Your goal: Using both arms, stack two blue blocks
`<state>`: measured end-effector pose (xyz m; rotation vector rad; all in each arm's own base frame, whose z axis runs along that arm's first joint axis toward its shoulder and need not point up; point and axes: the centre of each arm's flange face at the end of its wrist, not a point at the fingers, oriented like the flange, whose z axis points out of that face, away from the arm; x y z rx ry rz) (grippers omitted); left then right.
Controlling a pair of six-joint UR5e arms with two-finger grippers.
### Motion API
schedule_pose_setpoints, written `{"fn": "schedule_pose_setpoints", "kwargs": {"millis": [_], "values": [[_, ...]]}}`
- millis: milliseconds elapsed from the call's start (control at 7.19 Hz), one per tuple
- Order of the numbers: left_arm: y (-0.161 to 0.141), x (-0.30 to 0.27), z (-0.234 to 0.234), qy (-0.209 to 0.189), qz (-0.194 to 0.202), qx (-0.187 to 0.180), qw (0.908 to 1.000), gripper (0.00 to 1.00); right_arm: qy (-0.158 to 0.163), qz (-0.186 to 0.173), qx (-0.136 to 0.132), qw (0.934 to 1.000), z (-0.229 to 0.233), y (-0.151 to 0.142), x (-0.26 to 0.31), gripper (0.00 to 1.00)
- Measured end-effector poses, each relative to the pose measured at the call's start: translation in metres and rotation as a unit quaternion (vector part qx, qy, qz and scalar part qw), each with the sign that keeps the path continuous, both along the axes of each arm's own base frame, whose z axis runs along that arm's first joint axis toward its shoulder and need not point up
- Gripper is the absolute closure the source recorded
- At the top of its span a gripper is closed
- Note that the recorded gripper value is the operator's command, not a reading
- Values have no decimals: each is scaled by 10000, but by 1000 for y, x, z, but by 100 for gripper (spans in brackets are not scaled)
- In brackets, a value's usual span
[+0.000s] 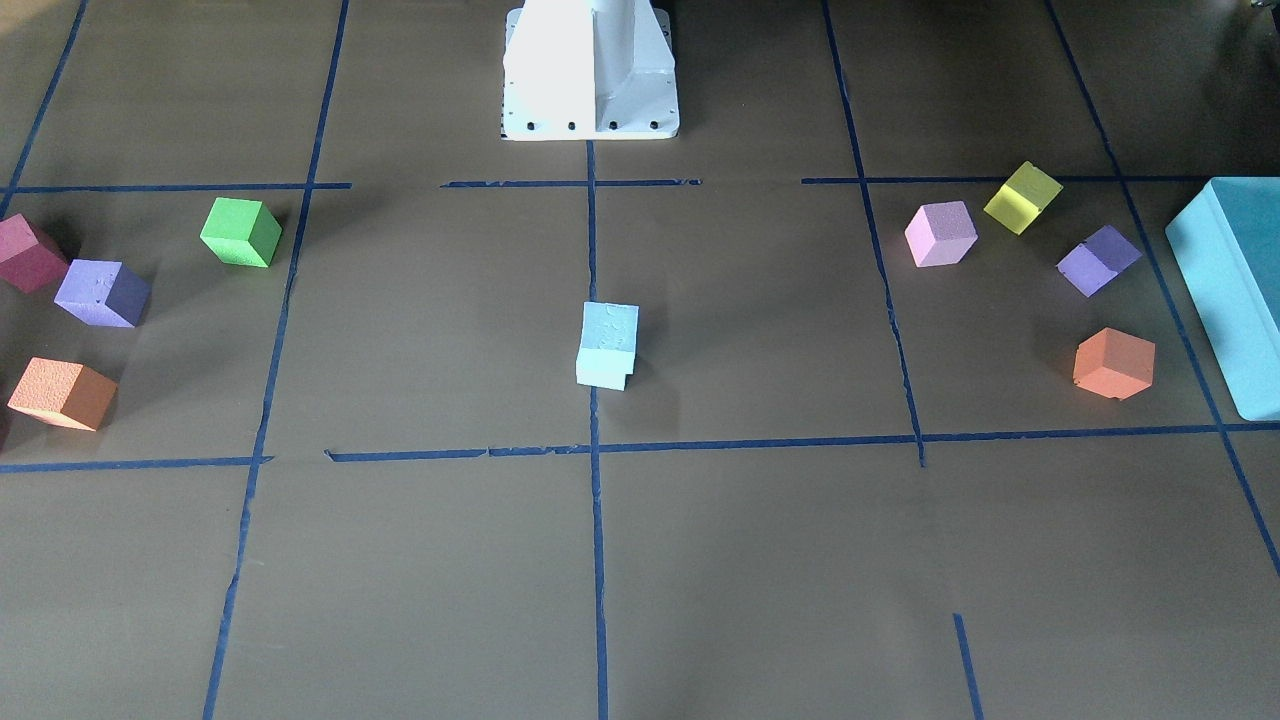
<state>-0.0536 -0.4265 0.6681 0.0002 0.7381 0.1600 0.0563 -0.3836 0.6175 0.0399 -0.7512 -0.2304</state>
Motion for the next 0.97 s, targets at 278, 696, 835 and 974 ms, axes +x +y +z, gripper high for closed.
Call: {"fn": "schedule_pose_setpoints", "kwargs": {"millis": [278,696,835,974], "values": [[0,0,0,0,1,0,10000,0,4,-21,21,10000,0,0,-1,0],[0,0,0,-7,1,-3,10000,0,5,-39,15,10000,-1,-1,-3,0],[0,0,0,-6,2,2,10000,0,6,-45,13,10000,-1,-1,-3,0],[0,0,0,-2,4,7,10000,0,6,-47,10,10000,-1,-1,-4,0]]}}
